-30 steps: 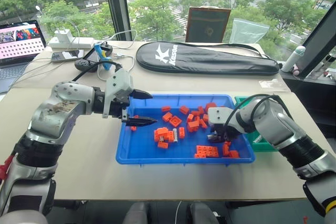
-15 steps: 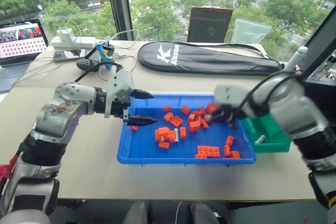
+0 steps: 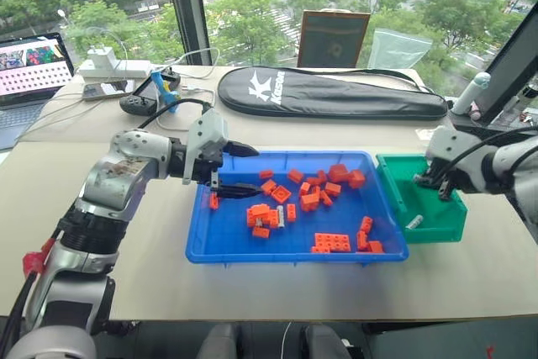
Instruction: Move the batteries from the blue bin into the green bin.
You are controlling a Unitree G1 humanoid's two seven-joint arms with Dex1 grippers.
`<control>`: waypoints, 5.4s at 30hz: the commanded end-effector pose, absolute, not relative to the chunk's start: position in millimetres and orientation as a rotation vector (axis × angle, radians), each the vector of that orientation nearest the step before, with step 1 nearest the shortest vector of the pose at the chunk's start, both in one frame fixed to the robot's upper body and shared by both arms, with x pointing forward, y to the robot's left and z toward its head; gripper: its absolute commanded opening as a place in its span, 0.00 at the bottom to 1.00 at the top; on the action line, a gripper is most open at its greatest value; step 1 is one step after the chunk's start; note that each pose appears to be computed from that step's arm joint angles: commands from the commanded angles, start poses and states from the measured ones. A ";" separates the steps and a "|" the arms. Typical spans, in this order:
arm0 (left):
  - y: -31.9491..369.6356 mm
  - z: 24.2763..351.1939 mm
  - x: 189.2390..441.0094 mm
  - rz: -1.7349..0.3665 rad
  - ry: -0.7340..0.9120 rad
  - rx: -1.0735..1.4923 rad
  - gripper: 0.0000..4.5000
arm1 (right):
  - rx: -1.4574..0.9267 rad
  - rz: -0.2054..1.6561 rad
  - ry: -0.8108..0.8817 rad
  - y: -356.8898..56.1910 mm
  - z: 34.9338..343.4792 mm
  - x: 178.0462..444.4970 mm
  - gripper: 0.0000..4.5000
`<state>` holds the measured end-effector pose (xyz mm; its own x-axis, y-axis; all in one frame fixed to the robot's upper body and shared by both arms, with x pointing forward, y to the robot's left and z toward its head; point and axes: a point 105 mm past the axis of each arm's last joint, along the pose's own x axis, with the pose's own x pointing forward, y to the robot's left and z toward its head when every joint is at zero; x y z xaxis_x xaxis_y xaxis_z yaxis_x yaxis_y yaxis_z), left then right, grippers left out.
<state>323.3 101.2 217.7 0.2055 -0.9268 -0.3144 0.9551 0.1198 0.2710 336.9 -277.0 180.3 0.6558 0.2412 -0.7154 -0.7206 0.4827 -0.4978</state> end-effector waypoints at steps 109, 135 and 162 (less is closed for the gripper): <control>142.5 227.8 285.4 -1.249 0.143 0.470 1.00 | -0.776 1.408 0.344 -41.0 113.9 338.3 0.99; 131.1 225.5 297.5 -1.287 0.114 0.485 1.00 | -0.769 1.295 0.339 -81.4 156.2 332.3 0.06; 114.0 226.0 307.4 -1.354 0.078 0.484 1.00 | -0.662 0.591 0.385 -262.1 220.2 361.2 0.49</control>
<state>308.3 115.7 215.8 0.2298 -0.9125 -0.3385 0.9578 0.1505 0.2447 360.9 -261.8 199.8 0.7252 0.3853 -0.5707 -0.6577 0.6331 -0.4082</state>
